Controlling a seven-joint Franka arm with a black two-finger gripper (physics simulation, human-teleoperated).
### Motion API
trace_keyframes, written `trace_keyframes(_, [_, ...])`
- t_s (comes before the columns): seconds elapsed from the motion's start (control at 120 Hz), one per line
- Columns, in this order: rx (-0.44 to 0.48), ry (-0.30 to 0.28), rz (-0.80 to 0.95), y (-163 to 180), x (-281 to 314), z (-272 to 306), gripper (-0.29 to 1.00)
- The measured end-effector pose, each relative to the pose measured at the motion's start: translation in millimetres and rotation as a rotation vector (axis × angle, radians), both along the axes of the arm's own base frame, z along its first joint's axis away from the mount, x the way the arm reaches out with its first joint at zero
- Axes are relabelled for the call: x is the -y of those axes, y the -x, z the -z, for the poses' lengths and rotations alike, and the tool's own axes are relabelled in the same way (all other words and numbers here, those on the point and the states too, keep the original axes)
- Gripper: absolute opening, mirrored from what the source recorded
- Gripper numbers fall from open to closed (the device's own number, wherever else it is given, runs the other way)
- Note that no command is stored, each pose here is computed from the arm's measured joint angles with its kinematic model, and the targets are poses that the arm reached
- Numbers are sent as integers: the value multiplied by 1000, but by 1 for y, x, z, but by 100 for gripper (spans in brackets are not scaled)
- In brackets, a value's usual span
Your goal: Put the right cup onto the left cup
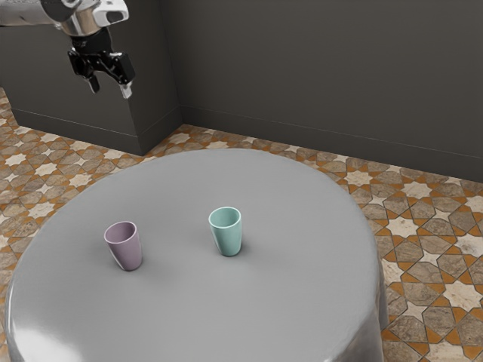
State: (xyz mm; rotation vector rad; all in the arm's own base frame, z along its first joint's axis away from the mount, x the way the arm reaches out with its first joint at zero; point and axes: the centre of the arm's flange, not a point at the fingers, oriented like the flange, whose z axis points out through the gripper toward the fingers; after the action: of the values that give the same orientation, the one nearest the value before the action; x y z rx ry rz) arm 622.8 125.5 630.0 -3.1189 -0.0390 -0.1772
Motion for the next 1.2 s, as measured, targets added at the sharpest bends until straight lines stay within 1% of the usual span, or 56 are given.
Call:
trace_keyframes(0.075, [-14,3,62,-3,27,3,69])
trace_keyframes(0.175, [-22,-1,98,-6,37,6,69])
trace_keyframes(0.308, [-30,-30,161,-23,87,27,69])
trace_keyframes(0.408, [-51,-29,193,-44,128,65,69])
trace_keyframes(0.517, [-81,4,194,-71,162,131,69])
trace_keyframes(0.6, [-86,34,186,-80,183,165,69])
trace_keyframes(0.692, [-105,93,151,-75,195,202,69])
trace_keyframes(0.792, [-116,166,86,-52,203,222,69])
trace_keyframes(0.875, [-120,195,31,-37,211,234,69])
trace_keyframes(1.017, [-124,196,-44,-27,229,256,69])
trace_keyframes(1.2, [-117,123,-88,-28,242,274,68])
